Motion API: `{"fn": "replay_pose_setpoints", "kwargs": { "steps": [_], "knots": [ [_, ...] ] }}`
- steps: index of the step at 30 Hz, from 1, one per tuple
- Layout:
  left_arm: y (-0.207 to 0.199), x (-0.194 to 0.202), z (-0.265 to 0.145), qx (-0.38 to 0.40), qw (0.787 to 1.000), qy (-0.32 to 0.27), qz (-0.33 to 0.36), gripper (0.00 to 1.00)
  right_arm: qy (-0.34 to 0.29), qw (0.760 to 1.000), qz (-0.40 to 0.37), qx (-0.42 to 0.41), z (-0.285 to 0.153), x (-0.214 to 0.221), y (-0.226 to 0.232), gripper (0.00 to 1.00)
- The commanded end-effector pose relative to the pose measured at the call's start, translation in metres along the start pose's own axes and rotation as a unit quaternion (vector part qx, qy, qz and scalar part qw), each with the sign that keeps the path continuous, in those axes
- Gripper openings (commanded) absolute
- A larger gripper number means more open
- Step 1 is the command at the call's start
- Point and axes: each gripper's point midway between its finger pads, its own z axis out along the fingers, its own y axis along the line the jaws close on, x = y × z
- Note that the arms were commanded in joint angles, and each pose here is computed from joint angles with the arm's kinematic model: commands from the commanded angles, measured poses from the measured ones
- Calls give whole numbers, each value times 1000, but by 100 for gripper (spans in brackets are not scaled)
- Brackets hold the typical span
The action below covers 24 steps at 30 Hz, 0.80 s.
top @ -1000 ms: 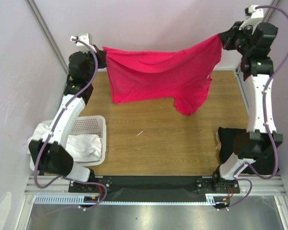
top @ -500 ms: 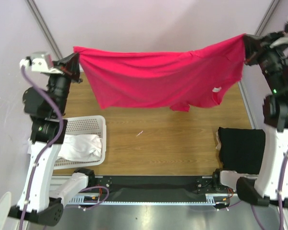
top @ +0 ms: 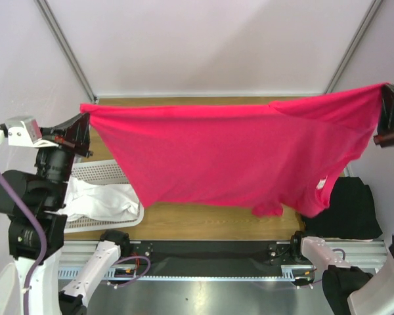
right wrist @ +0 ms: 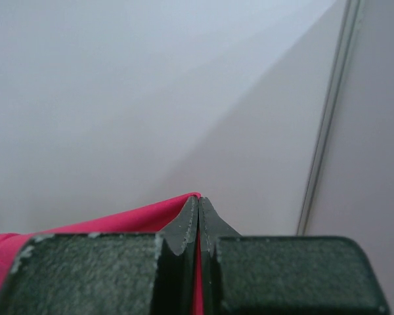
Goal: Fold and stack the t-shirts
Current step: Flatten the tshirt out
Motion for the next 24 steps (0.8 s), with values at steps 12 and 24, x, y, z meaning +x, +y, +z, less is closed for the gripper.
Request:
{"fn": "replay_pose_setpoints", "kwargs": {
  "steps": [12, 24],
  "knots": [
    [24, 146, 25, -55, 981, 177, -63, 1, 227, 970, 8, 93, 36, 178, -42, 0],
    [47, 283, 109, -68, 973, 214, -54, 0, 294, 954, 61, 17, 120, 360, -25, 0]
  ]
}}
